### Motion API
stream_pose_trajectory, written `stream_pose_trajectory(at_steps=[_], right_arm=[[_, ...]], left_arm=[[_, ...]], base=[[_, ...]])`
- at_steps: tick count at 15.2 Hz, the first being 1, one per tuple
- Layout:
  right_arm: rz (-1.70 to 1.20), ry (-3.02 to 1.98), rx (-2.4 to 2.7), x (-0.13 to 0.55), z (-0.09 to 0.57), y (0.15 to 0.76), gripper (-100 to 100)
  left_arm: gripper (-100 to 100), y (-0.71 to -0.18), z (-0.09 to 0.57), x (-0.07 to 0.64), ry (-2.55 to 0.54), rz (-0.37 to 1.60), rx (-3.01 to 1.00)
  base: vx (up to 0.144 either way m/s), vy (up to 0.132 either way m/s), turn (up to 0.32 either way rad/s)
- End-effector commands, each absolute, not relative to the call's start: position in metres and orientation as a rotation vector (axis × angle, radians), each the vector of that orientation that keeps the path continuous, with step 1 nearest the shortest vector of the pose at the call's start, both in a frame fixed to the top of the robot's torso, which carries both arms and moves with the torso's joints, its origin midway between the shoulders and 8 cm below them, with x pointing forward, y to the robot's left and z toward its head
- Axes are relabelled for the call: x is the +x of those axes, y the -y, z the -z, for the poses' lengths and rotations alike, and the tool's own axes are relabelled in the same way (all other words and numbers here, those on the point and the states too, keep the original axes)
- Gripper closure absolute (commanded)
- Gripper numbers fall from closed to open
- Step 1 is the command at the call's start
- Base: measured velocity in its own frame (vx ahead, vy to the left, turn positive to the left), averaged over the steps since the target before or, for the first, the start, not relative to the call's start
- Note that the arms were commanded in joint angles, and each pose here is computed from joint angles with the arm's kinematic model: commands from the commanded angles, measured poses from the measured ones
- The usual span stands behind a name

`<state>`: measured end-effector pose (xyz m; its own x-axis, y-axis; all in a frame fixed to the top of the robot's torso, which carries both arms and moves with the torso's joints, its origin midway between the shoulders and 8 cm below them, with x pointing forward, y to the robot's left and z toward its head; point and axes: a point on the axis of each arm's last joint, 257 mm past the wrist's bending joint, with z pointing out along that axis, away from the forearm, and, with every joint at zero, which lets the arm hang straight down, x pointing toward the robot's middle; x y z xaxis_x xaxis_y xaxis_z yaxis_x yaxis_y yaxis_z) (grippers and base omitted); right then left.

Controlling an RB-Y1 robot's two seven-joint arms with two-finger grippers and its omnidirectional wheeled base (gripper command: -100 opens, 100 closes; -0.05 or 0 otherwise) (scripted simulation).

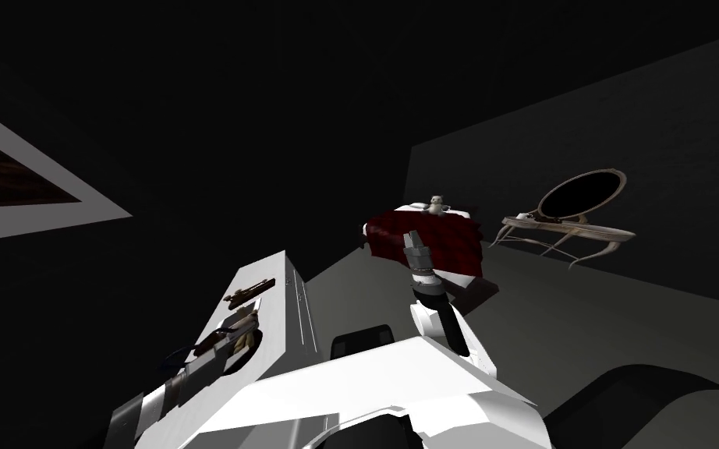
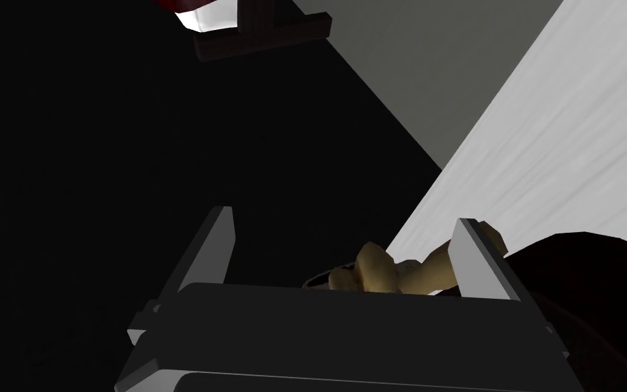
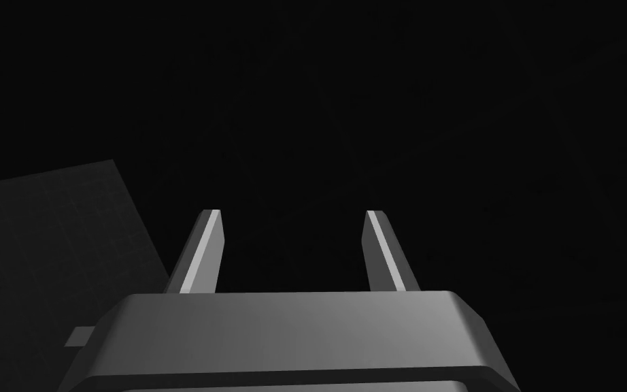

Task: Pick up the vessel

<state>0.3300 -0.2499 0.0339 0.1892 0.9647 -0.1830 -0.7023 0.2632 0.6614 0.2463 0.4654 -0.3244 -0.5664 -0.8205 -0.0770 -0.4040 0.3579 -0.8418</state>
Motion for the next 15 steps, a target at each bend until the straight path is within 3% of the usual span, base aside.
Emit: stream_pose_trajectory(at_steps=[1,15], right_arm=[[-1.239,-0.646,0.489,0.33,-0.034,0.25,0],[-1.239,-0.646,0.489,0.33,-0.034,0.25,0]], left_arm=[[-100,-0.463,0.328,0.247,-2.135,1.101,-1.072],[-100,-0.401,0.332,0.261,-2.108,1.093,-1.1]], base=[[0.0,0.02,0.01],[-0.021,0.062,-0.037]])
